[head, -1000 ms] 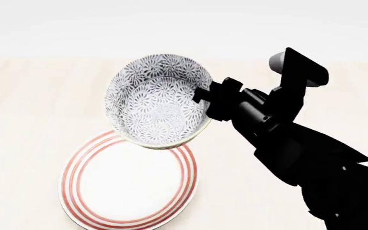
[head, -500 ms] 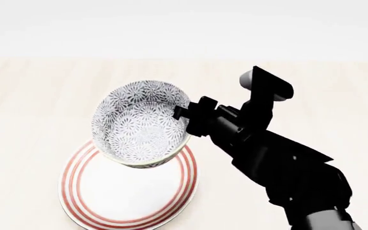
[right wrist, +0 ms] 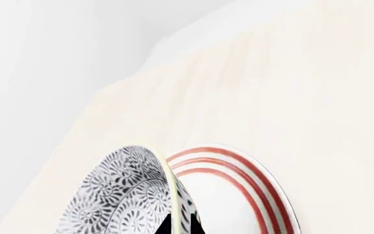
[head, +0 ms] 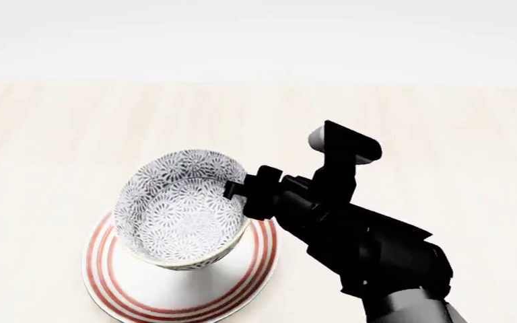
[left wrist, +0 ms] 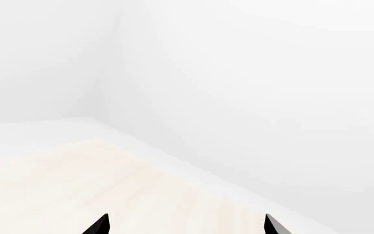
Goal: Put the bowl on the plate.
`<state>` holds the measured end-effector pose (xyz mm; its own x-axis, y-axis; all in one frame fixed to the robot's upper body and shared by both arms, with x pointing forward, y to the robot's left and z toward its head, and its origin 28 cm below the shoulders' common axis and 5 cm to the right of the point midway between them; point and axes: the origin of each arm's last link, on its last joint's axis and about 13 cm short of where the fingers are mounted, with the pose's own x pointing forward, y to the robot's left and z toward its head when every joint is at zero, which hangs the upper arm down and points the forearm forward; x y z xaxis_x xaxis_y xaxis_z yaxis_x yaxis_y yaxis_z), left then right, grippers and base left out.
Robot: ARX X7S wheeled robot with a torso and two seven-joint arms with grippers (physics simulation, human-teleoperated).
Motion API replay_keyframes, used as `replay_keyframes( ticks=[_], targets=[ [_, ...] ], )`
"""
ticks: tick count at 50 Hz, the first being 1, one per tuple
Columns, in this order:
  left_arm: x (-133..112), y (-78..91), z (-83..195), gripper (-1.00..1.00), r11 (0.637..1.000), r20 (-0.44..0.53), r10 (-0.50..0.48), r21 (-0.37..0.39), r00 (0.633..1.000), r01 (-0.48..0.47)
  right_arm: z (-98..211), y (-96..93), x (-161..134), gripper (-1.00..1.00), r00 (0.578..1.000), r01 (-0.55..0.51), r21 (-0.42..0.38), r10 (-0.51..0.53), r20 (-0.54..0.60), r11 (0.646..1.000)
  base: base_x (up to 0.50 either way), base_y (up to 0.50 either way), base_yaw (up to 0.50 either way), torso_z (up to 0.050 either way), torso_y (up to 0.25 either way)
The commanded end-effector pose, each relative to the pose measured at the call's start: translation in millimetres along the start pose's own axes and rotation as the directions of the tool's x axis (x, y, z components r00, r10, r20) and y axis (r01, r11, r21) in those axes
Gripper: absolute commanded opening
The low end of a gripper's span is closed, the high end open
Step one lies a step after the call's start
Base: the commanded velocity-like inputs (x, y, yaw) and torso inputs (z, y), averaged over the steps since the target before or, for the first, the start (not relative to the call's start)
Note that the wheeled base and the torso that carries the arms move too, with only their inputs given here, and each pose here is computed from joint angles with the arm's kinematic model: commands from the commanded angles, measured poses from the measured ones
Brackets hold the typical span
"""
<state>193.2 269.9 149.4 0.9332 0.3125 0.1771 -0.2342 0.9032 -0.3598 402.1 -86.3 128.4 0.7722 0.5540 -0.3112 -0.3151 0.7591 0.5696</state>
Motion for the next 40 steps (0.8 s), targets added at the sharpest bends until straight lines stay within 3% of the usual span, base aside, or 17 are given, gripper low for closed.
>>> replay_keyframes(
  ticks=[1,17,18,25,30,33,34,36,38,40],
  targets=[
    [-1,0.3,1,1.0,1.0,0.001,0.002,-0.006,1.0,-0.002,-6,8.7,7,-1.0,0.998,-0.068,0.025,0.068,0.0,0.997,0.0,0.0,0.0,0.0,0.0],
    [-4,2.6,4,1.0,1.0,0.007,0.007,-0.014,1.0,-0.007,-15,8.0,10,-1.0,0.997,-0.083,0.029,0.083,-0.001,0.996,0.0,0.0,0.0,0.0,0.001],
    [-4,2.6,4,1.0,1.0,0.007,0.007,-0.014,1.0,-0.007,-15,7.4,10,1.0,0.997,-0.074,0.024,0.074,0.006,0.997,0.0,0.0,0.0,0.0,0.0],
    [-4,1.9,5,1.0,1.0,0.009,0.004,-0.017,1.0,-0.004,-10,7.4,11,1.0,0.995,-0.083,0.042,0.08,0.063,0.996,0.0,0.0,0.0,0.0,0.0],
    [-4,1.2,5,1.0,1.0,0.01,0.002,-0.019,1.0,-0.001,5,8.0,13,1.0,0.964,-0.051,0.0,0.05,0.26,0.999,0.0,0.0,0.0,0.0,0.0],
    [-3,1.3,6,1.0,1.0,0.009,0.001,-0.021,1.0,-0.001,17,9.9,14,1.0,0.909,-0.023,-0.05,0.042,0.415,0.998,0.0,0.0,0.0,0.0,0.0],
    [-3,1.3,6,1.0,1.0,0.009,0.001,-0.021,1.0,-0.001,17,10.1,14,1.0,0.909,-0.023,-0.05,0.042,0.415,0.998,0.0,0.0,0.0,0.0,0.0],
    [-3,1.3,6,1.0,1.0,0.01,0.002,-0.023,1.0,-0.001,23,11.6,13,1.0,0.866,-0.015,-0.029,0.027,0.5,0.999,0.0,0.0,0.0,0.0,0.0],
    [-2,1.3,6,1.0,1.0,0.011,0.002,-0.024,1.0,-0.002,30,16.2,1,1.0,0.786,0.01,-0.026,0.008,0.618,1.0,0.0,0.0,0.0,0.0,0.0],
    [-2,1.3,6,1.0,1.0,0.011,0.003,-0.025,1.0,-0.002,35,21.4,-8,1.0,0.734,0.012,-0.022,0.006,0.679,1.0,0.0,0.0,0.0,0.0,0.0]
  ],
)
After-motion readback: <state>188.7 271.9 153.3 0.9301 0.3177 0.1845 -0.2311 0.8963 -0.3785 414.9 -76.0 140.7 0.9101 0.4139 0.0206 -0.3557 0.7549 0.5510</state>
